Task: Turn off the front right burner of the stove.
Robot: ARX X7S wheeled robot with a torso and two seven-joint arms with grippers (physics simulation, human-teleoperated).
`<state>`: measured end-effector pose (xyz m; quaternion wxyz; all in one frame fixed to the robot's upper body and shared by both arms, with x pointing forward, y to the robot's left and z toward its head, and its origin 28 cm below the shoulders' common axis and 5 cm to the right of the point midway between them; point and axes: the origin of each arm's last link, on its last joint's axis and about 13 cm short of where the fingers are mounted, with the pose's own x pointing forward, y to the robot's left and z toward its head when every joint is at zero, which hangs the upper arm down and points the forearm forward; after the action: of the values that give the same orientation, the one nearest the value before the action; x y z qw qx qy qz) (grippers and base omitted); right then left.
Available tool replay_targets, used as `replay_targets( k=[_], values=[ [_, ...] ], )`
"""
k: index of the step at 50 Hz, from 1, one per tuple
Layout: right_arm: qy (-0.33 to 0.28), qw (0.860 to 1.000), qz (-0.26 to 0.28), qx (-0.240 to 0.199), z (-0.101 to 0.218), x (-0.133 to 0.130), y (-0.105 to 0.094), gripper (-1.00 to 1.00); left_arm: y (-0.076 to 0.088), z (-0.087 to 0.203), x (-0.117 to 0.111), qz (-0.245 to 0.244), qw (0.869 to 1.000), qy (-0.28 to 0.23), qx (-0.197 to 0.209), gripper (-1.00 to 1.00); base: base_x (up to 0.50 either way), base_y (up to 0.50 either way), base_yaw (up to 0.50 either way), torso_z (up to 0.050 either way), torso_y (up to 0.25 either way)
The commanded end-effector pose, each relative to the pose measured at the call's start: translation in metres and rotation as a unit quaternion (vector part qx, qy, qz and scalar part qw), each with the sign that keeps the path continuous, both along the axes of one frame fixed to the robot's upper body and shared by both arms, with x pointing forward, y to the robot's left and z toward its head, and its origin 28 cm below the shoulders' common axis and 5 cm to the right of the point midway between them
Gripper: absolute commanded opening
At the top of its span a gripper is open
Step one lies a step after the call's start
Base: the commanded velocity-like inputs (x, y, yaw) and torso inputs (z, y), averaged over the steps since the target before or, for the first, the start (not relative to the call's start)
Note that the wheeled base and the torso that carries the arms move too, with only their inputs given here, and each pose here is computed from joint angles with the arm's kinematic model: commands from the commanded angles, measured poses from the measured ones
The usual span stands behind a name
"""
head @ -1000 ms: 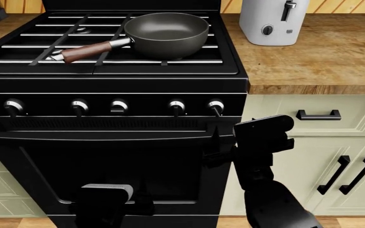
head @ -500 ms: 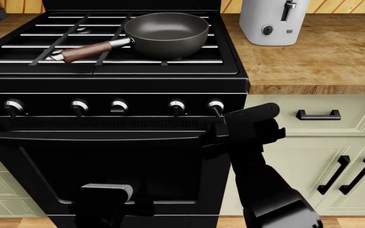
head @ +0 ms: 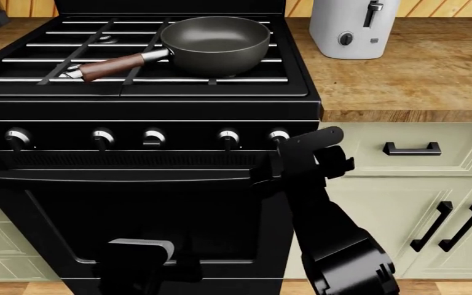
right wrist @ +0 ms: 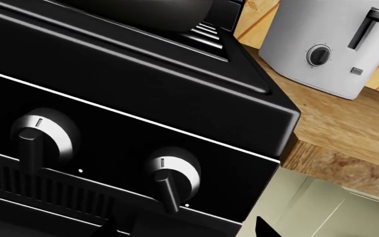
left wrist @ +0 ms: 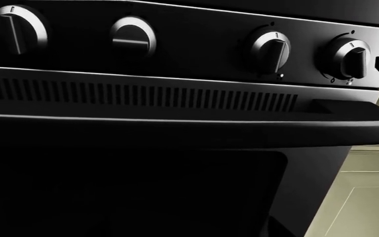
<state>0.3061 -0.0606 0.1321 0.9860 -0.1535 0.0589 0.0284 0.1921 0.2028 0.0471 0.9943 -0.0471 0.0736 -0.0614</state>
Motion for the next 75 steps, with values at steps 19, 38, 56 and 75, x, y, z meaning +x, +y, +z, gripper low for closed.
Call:
replay_targets(
  k=[19, 38, 56, 75],
  values=[
    [0.016, 1.000, -0.015, 0.000, -0.004, 0.029, 0.003, 1.00, 0.000, 0.000, 0.000, -0.008, 1.000, 0.007, -0.008, 1.00, 0.00, 0.00, 0.00, 0.000, 0.000],
    [0.025, 1.000, -0.018, -0.006, -0.010, 0.037, 0.005, 1.00, 0.000, 0.001, 0.000, -0.008, 1.000, 0.010, -0.013, 1.00, 0.00, 0.00, 0.00, 0.000, 0.000],
    [0.034, 0.999, -0.024, -0.010, -0.016, 0.048, 0.005, 1.00, 0.001, 0.001, 0.001, -0.010, 1.000, 0.012, -0.015, 1.00, 0.00, 0.00, 0.00, 0.000, 0.000],
    [0.026, 0.999, -0.021, -0.008, -0.013, 0.044, 0.008, 1.00, 0.000, 0.001, 0.000, -0.014, 1.000, 0.013, -0.016, 1.00, 0.00, 0.00, 0.00, 0.000, 0.000]
  ],
)
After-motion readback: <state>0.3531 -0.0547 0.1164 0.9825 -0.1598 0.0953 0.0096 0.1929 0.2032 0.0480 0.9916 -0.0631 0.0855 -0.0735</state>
